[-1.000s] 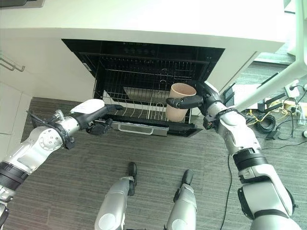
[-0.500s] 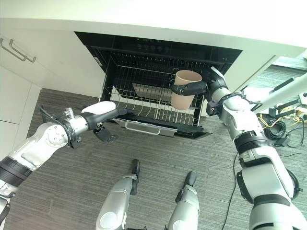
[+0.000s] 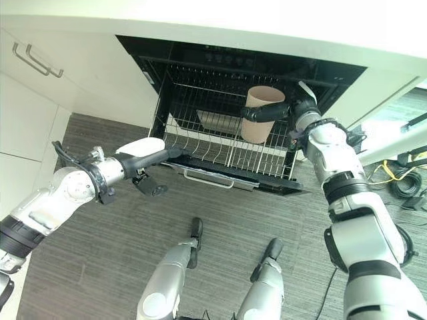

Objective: Place the dishes in the dishwasher.

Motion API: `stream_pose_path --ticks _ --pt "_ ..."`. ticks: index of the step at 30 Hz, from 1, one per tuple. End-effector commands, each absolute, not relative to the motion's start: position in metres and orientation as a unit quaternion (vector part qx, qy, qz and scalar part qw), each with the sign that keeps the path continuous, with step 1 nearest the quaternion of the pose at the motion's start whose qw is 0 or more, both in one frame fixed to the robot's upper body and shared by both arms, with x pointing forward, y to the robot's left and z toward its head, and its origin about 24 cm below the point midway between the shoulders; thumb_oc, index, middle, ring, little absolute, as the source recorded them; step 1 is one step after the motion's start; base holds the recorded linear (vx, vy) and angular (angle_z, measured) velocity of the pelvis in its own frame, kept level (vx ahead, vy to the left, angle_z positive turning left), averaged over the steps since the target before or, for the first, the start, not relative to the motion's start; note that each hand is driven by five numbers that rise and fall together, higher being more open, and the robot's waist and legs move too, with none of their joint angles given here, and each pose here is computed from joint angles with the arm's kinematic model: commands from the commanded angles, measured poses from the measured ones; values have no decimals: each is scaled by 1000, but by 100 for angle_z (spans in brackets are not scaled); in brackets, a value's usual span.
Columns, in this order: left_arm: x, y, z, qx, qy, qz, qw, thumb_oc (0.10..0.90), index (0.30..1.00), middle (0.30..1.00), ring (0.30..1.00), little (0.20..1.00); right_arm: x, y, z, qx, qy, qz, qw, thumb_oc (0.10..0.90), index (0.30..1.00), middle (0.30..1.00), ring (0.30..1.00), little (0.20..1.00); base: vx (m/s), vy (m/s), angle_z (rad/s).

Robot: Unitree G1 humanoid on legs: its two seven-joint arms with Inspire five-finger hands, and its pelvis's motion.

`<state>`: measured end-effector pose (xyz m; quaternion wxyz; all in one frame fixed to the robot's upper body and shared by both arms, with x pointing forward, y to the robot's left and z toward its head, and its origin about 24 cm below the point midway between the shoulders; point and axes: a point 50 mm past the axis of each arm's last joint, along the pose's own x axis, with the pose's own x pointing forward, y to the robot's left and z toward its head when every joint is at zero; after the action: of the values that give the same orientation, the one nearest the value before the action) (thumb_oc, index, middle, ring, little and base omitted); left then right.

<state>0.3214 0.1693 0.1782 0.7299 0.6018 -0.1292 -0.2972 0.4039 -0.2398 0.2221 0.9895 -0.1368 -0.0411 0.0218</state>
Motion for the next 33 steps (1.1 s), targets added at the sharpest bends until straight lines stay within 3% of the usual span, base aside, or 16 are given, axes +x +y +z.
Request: stream_pose_path --ticks 1,11,16,17,18,23,33 --pt "316 158 222 608 -204 -283 713 800 900 900 900 900 399 -227 304 -152 -196 27 968 400 300 300 300 300 -18 69 3" --pt "310 153 238 614 -230 -288 698 800 900 900 900 900 400 -221 325 -168 -217 2 961 400 300 300 300 300 -43 19 5" --pt "305 156 235 615 -235 -284 697 800 900 900 900 900 402 -250 300 -203 -157 -76 963 400 300 300 300 300 -52 17 5" --pt "306 157 235 615 -236 -282 698 800 900 900 900 900 401 -259 292 -212 -140 -85 963 474 411 411 411 411 -44 -10 2" --pt "306 157 235 615 -236 -281 698 800 900 900 900 900 401 -264 288 -214 -129 -90 964 800 900 900 900 900 -39 -19 1" --pt "306 158 232 615 -232 -280 700 800 900 900 900 900 400 -271 281 -231 -114 -113 959 800 900 900 900 900 0 0 0" --pt "306 162 222 607 -219 -275 712 800 900 900 900 900 394 -290 281 -362 -86 -191 908 800 900 900 900 900 2 7 0"
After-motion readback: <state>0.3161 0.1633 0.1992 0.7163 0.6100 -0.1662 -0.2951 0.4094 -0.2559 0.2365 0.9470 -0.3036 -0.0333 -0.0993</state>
